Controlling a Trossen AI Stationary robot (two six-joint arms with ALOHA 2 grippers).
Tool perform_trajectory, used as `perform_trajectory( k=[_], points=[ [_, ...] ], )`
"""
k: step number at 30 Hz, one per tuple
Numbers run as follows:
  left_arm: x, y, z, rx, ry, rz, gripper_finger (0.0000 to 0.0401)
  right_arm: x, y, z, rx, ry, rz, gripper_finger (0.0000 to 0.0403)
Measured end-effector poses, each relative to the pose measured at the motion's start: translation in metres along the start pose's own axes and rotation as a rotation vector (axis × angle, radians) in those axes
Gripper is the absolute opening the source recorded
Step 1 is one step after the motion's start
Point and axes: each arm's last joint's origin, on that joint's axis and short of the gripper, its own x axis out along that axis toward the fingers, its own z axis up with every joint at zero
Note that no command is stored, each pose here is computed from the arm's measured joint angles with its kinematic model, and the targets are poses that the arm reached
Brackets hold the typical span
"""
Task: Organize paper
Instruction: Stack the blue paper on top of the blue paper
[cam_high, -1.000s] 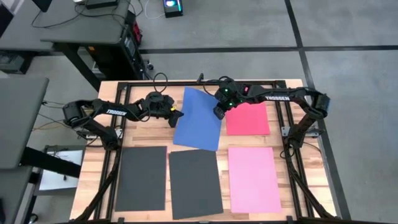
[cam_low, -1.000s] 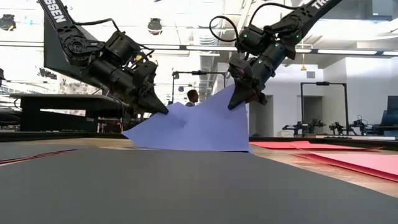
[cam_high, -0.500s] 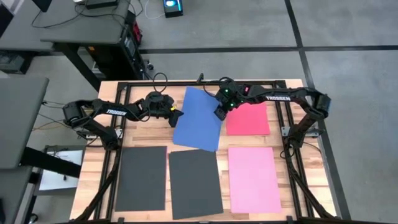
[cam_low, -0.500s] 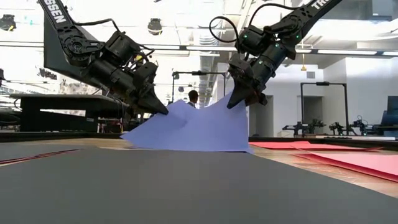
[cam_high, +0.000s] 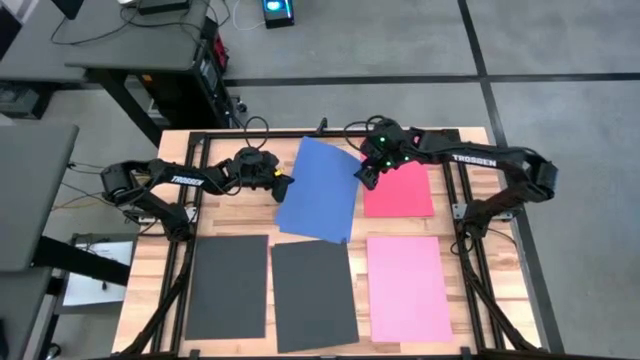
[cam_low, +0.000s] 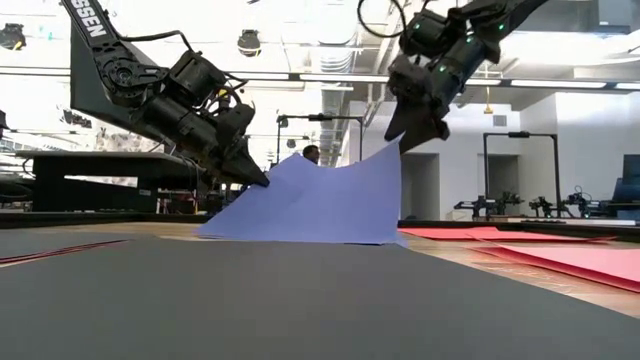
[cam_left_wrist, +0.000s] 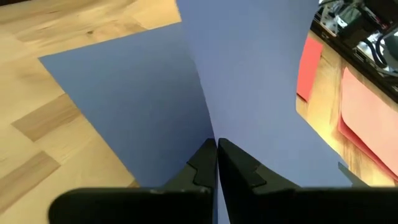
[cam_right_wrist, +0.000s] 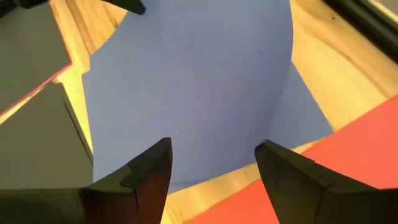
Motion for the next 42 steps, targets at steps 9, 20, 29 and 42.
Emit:
perform_trajectory(
  k=[9,20,29,42],
  points=[
    [0.000,0.000,0.001,-0.042,-0.029,0.028,0.0000,-0.005,0.027,-0.012,-0.112,0.060,0.000,0.0215],
    [-0.001,-0.004,-0.001,-0.061,-0.097,-0.009,0.0000,-0.017,0.075,-0.022,-0.234,-0.014,0.010,0.0180],
    [-0.009,0.003,-0.023,-0.129,-0.111,-0.011,0.0000,0.012,0.075,-0.055,-0.216,-0.097,0.043,0.0177],
    [-0.009,0.004,-0.023,-0.166,-0.146,0.053,0.0000,0.051,0.036,-0.102,-0.080,-0.006,-0.034,0.0133]
  ],
)
